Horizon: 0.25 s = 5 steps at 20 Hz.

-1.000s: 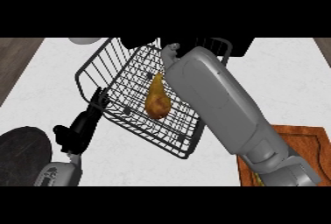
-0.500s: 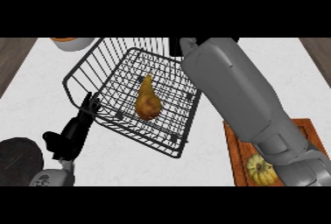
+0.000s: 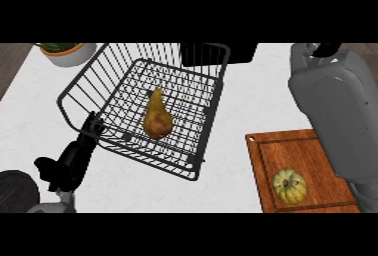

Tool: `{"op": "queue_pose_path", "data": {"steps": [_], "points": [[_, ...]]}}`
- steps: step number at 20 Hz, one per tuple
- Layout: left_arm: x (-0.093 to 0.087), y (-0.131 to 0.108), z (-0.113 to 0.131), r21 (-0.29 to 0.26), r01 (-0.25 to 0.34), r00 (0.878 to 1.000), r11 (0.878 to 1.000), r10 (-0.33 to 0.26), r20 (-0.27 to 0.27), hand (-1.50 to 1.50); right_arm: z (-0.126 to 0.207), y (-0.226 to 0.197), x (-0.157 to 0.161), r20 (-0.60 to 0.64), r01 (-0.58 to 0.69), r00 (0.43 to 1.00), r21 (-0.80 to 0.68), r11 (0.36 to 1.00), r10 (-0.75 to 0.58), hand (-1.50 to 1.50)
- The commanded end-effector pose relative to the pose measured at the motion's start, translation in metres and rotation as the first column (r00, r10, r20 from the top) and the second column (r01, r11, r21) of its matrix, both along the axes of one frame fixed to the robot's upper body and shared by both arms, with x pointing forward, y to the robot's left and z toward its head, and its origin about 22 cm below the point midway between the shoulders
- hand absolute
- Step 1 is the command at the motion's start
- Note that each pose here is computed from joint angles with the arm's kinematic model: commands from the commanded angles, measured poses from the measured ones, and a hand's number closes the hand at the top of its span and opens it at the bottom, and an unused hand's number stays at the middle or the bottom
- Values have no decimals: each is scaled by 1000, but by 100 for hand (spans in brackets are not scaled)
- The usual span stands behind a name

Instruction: Pick the pear from the cutting board and place it in the tiered basket

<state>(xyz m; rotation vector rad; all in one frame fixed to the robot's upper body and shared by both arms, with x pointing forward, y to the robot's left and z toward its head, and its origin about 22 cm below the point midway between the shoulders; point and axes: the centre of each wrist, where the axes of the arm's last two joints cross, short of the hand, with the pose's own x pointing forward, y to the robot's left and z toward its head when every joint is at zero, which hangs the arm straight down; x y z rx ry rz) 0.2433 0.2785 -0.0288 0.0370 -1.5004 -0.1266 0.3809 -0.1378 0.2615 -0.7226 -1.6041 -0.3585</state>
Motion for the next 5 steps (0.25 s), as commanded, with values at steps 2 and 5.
{"op": "queue_pose_path", "data": {"steps": [2,5], "points": [[-1,-7,0,-20,12,1000,1000,-12,-5,0,-8,-60,-45,-18,33,999,66,997,-32,-150],[-7,-3,-2,-17,5,1000,1000,-5,-23,0,-21,-83,-80,-41,12,999,45,999,-11,-150]]}}
